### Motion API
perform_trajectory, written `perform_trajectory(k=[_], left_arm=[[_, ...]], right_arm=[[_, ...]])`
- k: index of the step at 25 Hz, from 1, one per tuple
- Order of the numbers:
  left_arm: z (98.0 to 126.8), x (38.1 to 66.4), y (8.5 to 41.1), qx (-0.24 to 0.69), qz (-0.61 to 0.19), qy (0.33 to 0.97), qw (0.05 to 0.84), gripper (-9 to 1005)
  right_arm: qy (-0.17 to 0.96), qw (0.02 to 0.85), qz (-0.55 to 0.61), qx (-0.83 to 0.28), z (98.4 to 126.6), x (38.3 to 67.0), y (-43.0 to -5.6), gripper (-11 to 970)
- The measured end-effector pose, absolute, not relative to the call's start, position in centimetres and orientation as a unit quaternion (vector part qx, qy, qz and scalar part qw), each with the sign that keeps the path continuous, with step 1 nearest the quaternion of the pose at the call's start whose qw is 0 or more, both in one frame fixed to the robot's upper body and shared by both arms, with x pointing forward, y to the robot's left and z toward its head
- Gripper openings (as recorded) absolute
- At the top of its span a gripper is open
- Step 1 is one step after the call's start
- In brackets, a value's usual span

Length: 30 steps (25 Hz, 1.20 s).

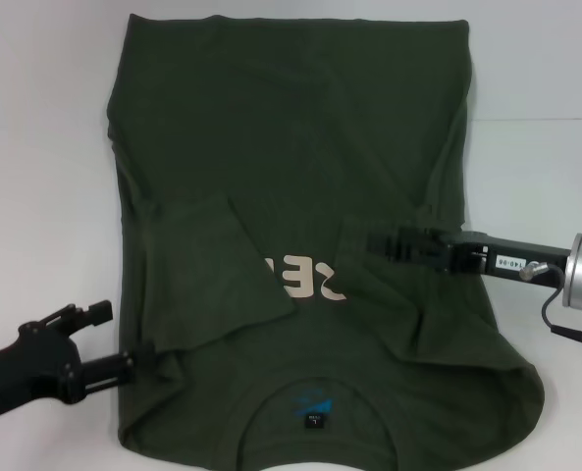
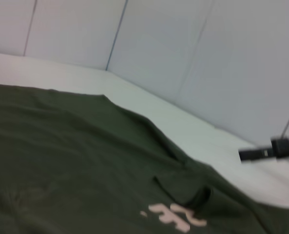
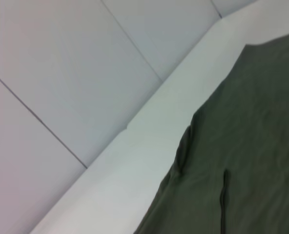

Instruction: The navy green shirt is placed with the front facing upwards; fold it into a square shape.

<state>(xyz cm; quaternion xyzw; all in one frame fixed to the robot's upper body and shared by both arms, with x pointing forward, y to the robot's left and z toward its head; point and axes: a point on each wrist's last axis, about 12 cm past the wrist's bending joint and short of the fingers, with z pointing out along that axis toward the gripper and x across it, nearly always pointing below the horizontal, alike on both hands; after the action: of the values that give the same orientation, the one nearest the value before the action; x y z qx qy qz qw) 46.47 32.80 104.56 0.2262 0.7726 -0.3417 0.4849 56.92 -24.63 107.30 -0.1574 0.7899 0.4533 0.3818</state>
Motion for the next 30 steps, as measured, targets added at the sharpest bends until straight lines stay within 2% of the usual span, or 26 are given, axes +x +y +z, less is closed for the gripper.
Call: perform_trajectory(k=[11, 30], left_arm=[[103.4, 45.6, 32.5, 0.313, -0.291, 0.761, 0.489, 878], [101.5, 46.0, 30.9, 0.371, -0.254, 0.752, 0.481, 847]], right_arm=[[0.781, 0.400, 0.463, -0.124, 107.1, 57.3, -24.3, 923], [0.779, 0.407, 0.466, -0.103, 107.0, 57.5, -24.2, 922]])
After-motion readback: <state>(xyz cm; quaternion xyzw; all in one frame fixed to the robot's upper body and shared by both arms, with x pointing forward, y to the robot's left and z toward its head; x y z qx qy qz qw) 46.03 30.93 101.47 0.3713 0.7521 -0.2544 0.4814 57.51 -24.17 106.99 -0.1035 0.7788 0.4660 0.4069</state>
